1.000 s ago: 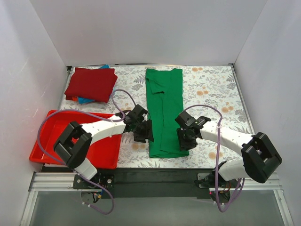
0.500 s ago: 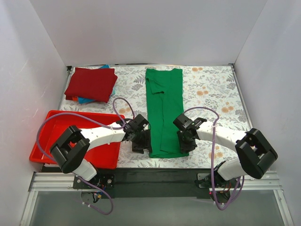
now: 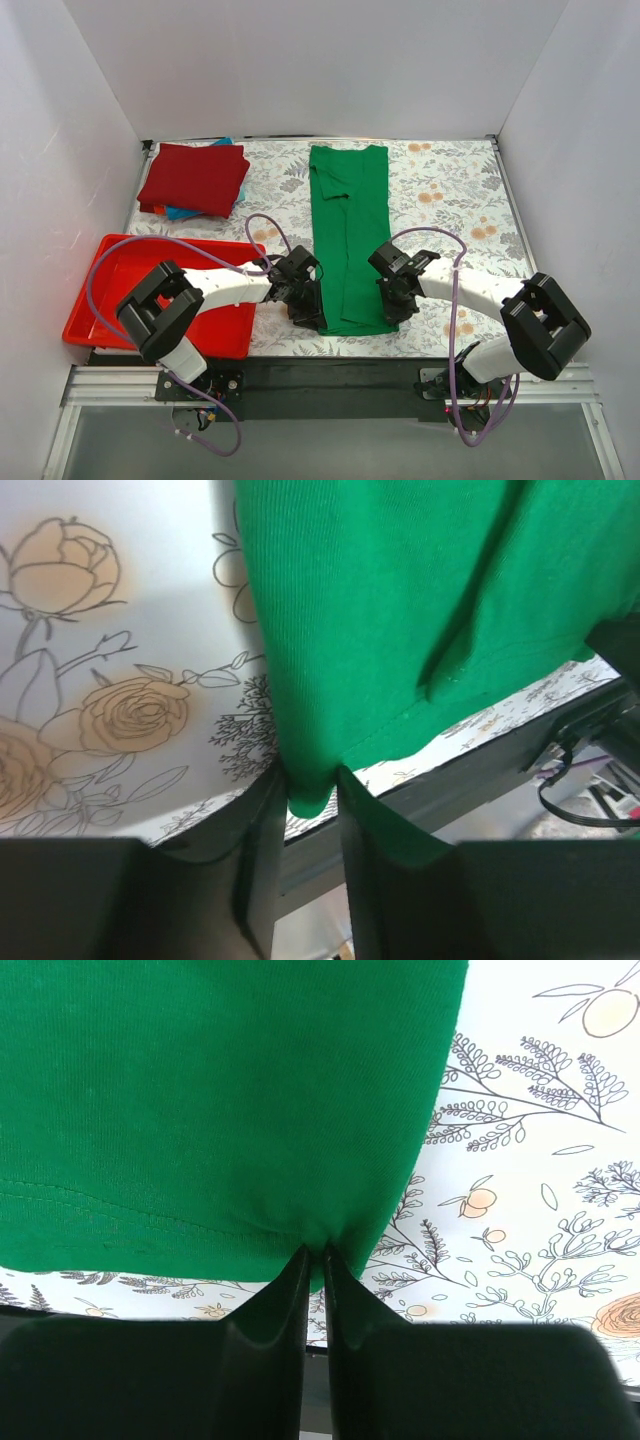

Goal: Fold and stack the t-shirts
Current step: Fold the tshirt

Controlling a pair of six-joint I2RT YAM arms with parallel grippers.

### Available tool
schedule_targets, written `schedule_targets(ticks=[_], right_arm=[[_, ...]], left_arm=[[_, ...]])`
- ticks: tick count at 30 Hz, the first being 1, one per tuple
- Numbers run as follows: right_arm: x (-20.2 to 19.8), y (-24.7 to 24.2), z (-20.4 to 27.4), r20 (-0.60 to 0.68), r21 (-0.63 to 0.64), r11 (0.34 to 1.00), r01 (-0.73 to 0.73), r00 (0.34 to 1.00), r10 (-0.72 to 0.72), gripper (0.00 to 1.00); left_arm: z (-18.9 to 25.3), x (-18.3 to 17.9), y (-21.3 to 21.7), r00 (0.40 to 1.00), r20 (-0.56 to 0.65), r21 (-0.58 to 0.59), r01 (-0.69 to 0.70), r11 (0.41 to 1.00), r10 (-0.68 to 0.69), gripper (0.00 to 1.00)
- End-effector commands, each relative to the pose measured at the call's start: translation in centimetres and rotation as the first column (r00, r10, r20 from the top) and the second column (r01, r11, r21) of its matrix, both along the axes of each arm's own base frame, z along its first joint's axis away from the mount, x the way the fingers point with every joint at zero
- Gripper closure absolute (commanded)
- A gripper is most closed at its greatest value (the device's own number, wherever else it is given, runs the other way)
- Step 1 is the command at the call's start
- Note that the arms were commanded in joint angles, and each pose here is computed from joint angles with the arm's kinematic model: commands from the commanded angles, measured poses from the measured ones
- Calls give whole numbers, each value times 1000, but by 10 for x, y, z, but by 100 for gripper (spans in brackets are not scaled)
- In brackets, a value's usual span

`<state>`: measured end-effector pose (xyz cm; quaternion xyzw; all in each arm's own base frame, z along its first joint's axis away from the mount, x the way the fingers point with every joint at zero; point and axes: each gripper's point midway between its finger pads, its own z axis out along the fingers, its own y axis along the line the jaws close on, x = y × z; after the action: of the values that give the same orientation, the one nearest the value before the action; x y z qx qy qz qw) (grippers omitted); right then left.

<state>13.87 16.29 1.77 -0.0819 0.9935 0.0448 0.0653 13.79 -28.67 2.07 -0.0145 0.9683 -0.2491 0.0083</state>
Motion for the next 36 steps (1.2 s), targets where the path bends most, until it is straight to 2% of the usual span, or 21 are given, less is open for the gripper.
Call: schedule_targets(ticks=[1,7,10,14,24,36], right_arm=[[-7,-7,-6,-15,-21,1000,18,1000,-18,85],[-7,-9,-1,-3,-22,999,30,1000,-30,87],[-7,-9,4,8,-15,999,38,999,-38,88],[-11,-13,8,14,-9,998,58,998,-58,93],[-19,-25,16,35,-16,995,95,995,-94,94],[-25,-33,9,10,-50,994,99,995,-98,87]], left_arm=[[-13,-6,7,1000,-18,34,3,999,-2,77],[-16,-7,12,1000,-19,59,-5,998,6,95],[-19,-9,17,1000,-27,85,-5,996,7,100],[-21,-10,20,1000,-29,102,-5,995,8,100],[-22,-12,27,999,-30,129,-9,992,13,100],[-23,-12,29,999,-30,140,-8,990,13,100]])
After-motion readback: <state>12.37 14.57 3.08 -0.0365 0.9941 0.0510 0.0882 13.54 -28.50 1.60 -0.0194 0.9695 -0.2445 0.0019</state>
